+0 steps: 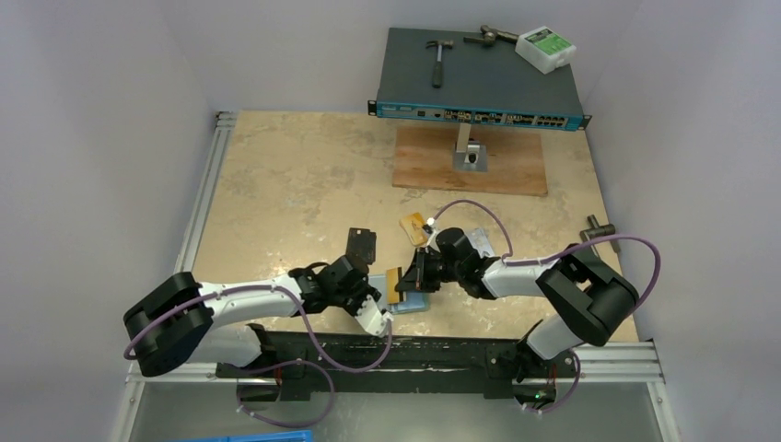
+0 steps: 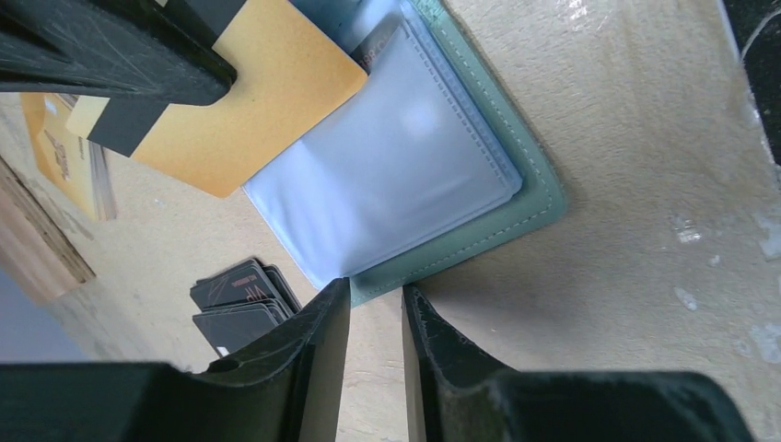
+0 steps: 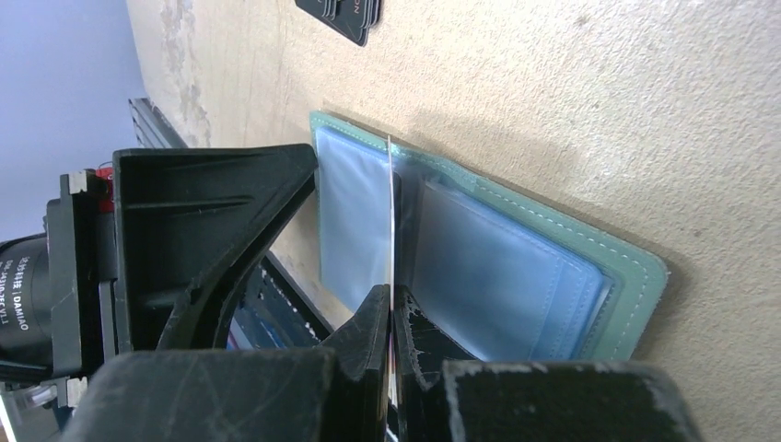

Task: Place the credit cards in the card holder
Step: Insert the credit card into the card holder.

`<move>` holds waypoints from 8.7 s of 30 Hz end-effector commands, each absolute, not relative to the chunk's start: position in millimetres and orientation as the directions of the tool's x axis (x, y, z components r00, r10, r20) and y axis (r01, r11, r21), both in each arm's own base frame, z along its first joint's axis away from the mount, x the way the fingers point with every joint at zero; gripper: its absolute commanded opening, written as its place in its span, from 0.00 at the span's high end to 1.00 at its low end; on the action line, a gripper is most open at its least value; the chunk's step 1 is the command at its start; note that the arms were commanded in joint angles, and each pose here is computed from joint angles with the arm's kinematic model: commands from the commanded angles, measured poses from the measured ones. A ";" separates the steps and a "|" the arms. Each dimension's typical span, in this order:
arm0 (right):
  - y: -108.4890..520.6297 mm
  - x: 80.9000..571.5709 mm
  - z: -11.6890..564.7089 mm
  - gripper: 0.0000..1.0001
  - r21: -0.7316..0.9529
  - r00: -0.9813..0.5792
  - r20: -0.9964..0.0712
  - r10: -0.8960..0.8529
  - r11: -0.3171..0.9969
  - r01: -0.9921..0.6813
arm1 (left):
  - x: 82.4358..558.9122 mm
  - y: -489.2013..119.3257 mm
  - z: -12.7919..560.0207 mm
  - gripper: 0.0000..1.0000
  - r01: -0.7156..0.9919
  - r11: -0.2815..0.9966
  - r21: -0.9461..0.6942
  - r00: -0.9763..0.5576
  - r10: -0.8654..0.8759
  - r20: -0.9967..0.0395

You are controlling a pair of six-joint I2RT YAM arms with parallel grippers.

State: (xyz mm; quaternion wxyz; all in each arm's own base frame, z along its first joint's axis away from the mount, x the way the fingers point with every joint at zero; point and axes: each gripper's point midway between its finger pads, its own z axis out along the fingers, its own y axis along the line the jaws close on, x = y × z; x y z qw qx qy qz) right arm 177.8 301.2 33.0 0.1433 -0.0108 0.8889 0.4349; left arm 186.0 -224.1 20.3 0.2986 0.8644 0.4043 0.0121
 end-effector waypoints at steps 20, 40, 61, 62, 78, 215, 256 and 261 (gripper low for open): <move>286.0 175.6 18.9 1.00 0.743 -0.953 -0.263 0.151 0.661 -0.100 | 175.3 -231.5 22.8 0.76 0.788 -0.386 0.480 0.552 0.788 -0.272; 293.4 161.3 23.3 1.00 0.795 -0.968 -0.228 0.104 0.594 -0.123 | 174.3 -230.0 16.2 0.84 0.811 -0.359 0.462 0.499 0.836 -0.227; 275.7 154.5 2.3 1.00 0.702 -0.982 -0.172 0.082 0.709 -0.064 | 168.0 -229.0 20.6 0.87 0.865 -0.274 0.420 0.405 0.875 -0.263; 276.1 154.0 2.8 1.00 0.703 -0.982 -0.170 0.080 0.708 -0.064 | 168.2 -228.8 21.0 0.87 0.864 -0.274 0.422 0.406 0.875 -0.263; 282.8 143.1 8.7 1.00 0.732 -0.991 -0.136 -0.008 0.674 -0.106 | 170.4 -232.1 24.2 0.91 0.858 -0.269 0.438 0.412 0.870 -0.272; 247.7 138.4 -25.1 0.30 0.310 -0.963 -0.254 -0.087 0.936 -0.167 | 249.3 -155.8 154.7 0.00 0.816 0.398 0.420 -0.048 0.769 -0.637; 243.4 128.4 -33.0 0.27 0.310 -0.975 -0.205 -0.084 0.939 -0.146 | 188.1 -241.6 69.6 0.10 0.926 -0.118 0.359 0.323 0.740 -0.590; 244.0 128.1 -32.9 0.27 0.310 -0.976 -0.200 -0.088 0.939 -0.148 | 186.3 -245.7 67.2 0.17 0.913 -0.143 0.382 0.361 0.719 -0.593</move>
